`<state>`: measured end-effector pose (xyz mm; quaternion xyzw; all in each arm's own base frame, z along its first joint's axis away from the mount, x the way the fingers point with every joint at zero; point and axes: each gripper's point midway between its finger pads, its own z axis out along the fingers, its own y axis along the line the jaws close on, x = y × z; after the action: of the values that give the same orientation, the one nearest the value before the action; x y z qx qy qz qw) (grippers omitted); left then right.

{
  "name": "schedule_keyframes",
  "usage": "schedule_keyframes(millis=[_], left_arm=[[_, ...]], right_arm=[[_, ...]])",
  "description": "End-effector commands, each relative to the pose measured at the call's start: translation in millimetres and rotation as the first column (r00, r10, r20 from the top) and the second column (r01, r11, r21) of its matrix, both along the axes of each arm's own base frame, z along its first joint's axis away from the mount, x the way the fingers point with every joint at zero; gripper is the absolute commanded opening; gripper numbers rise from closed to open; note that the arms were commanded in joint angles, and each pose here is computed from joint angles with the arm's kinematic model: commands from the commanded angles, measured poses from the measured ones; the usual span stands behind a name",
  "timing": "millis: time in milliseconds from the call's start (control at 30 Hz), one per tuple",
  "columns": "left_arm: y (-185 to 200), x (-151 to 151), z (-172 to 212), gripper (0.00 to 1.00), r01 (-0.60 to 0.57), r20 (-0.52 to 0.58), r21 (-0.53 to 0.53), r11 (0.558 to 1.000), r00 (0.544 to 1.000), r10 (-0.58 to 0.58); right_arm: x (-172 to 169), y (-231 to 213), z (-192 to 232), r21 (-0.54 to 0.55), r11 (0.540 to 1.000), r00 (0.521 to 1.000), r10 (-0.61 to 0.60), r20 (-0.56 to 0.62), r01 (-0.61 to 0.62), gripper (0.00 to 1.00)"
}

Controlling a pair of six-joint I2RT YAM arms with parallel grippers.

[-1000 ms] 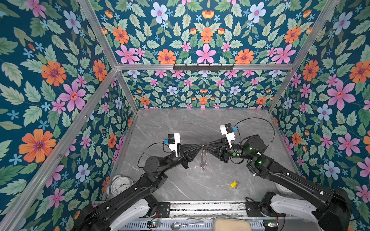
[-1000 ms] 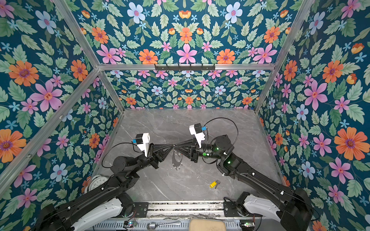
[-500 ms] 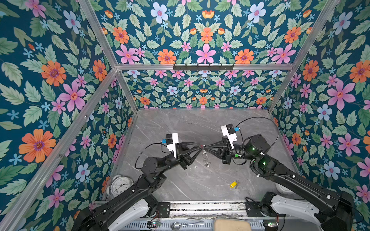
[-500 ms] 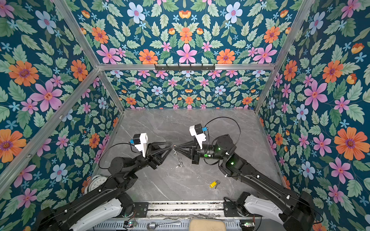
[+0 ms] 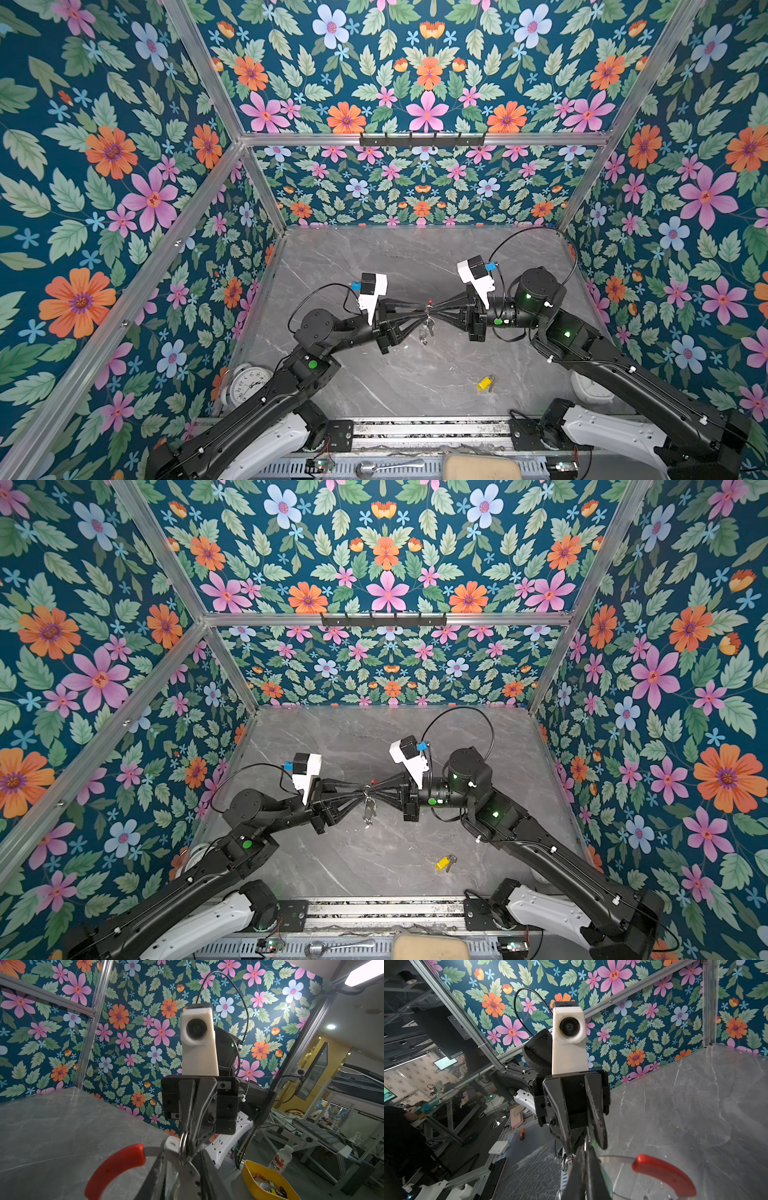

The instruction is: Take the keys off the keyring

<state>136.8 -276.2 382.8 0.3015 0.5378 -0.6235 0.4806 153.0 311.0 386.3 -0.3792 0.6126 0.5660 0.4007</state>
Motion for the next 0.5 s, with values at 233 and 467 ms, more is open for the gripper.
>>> schedule_keyframes(millis=[233,467], left_arm=[[-6.3,-9.8,-0.7,0.25,0.079,0.022,0.023,0.997,0.997,-0.080],[2.1,-5.4,-0.2,0.31,0.029,0.031,0.032,0.999,0.999,-0.030]], right_arm=[[-3.1,0.9,2.8,-0.010,1.000,0.999,0.023,0.027,-0.023,0.00],[-8.2,-5.8,6.6,-0.007,1.000,0.999,0.013,0.049,-0.013,0.00]])
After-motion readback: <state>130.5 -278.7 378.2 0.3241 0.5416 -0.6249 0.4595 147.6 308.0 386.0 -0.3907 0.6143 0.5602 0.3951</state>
